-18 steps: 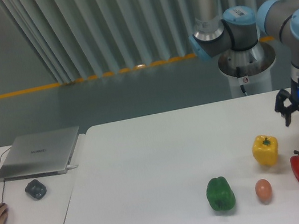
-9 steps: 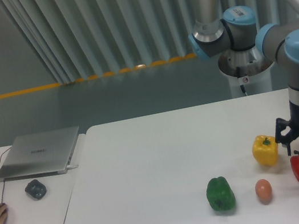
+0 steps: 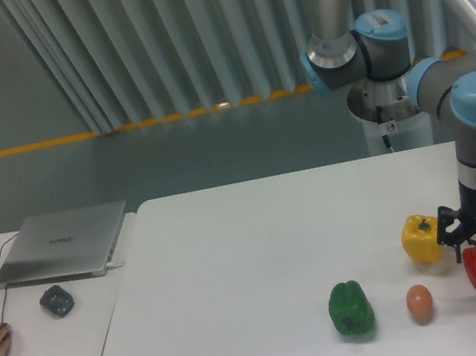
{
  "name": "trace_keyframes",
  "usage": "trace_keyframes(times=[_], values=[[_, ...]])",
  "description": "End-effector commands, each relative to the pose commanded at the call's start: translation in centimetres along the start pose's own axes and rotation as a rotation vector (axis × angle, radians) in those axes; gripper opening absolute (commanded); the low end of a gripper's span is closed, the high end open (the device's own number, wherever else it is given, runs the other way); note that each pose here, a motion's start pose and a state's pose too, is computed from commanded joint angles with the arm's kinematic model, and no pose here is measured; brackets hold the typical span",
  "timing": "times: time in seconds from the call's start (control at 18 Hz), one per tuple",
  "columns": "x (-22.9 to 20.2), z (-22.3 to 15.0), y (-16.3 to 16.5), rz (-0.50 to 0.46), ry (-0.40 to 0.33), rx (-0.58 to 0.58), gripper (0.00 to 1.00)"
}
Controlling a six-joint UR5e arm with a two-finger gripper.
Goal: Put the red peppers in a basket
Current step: 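Lower the open gripper down over the red bell pepper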
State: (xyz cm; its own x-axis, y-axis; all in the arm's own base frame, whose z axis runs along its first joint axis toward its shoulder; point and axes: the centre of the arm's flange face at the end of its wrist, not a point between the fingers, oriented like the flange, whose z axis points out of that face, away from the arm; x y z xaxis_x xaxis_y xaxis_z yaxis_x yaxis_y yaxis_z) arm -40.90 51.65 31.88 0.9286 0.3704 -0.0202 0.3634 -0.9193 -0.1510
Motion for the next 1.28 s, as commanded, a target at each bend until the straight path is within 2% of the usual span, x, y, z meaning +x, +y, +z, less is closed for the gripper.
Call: trace_keyframes(times=[0.33, 1.28], values=[[0.0, 2.0, 0.1, 0.006, 0.016, -0.023, 1.0], [0.0, 3.2, 0.1, 0.008, 0.023, -0.033, 1.0]])
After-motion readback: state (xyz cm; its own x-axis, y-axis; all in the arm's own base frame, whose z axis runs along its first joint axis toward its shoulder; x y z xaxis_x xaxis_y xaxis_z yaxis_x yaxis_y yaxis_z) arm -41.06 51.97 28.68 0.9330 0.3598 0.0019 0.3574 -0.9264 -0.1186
